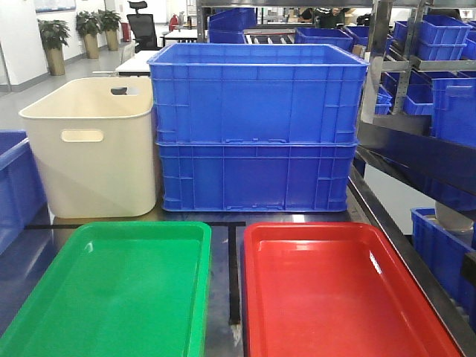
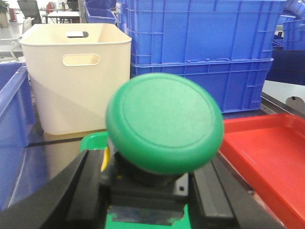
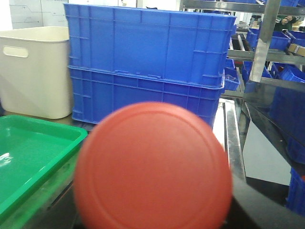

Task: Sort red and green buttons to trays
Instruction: 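Lower green button over green tray with left, red over red tray with right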

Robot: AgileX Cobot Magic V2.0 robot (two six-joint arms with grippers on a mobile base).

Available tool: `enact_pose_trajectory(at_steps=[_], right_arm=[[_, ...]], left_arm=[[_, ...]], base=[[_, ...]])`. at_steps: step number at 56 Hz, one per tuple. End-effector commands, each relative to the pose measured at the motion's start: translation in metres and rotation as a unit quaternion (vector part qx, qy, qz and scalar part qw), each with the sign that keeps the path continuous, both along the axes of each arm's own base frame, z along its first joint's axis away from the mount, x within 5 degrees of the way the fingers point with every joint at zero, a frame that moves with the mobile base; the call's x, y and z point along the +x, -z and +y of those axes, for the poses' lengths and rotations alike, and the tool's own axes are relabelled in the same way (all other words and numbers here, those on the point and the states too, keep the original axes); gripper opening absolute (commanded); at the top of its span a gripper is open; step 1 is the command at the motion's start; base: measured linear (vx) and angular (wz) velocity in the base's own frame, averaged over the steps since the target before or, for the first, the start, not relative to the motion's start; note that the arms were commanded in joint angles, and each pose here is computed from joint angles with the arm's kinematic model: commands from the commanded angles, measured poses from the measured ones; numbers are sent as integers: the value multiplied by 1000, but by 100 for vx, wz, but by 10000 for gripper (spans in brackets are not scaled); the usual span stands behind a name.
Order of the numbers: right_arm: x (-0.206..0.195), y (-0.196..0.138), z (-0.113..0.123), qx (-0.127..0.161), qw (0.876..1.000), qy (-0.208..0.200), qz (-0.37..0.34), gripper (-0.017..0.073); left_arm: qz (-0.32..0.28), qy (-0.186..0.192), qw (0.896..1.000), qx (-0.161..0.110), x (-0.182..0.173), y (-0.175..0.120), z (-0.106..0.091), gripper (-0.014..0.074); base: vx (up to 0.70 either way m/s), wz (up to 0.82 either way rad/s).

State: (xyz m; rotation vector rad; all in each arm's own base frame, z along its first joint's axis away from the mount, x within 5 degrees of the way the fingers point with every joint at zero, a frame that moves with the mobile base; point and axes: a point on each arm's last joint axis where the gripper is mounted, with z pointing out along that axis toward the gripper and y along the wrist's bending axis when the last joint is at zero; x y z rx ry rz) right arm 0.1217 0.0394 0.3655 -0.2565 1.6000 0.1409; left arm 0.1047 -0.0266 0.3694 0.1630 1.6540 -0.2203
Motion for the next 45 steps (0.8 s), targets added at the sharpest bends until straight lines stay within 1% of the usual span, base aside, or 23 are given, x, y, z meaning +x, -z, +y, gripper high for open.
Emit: enact_pose_trajectory(at_steps=[1,25,45], right_arm=[[-2,-16,2,0,999,-18,-36,-9],[-2,-16,2,0,999,-18,-36,-9],[-2,-16,2,0,999,-18,-36,-9]], left_arm=[[-56,8,998,-19,-2,-19,-1,-6],[-56,8,998,-19,-2,-19,-1,-6],[-56,8,998,-19,-2,-19,-1,-6]], base=[[21,-6],[19,-3],[12,-1]])
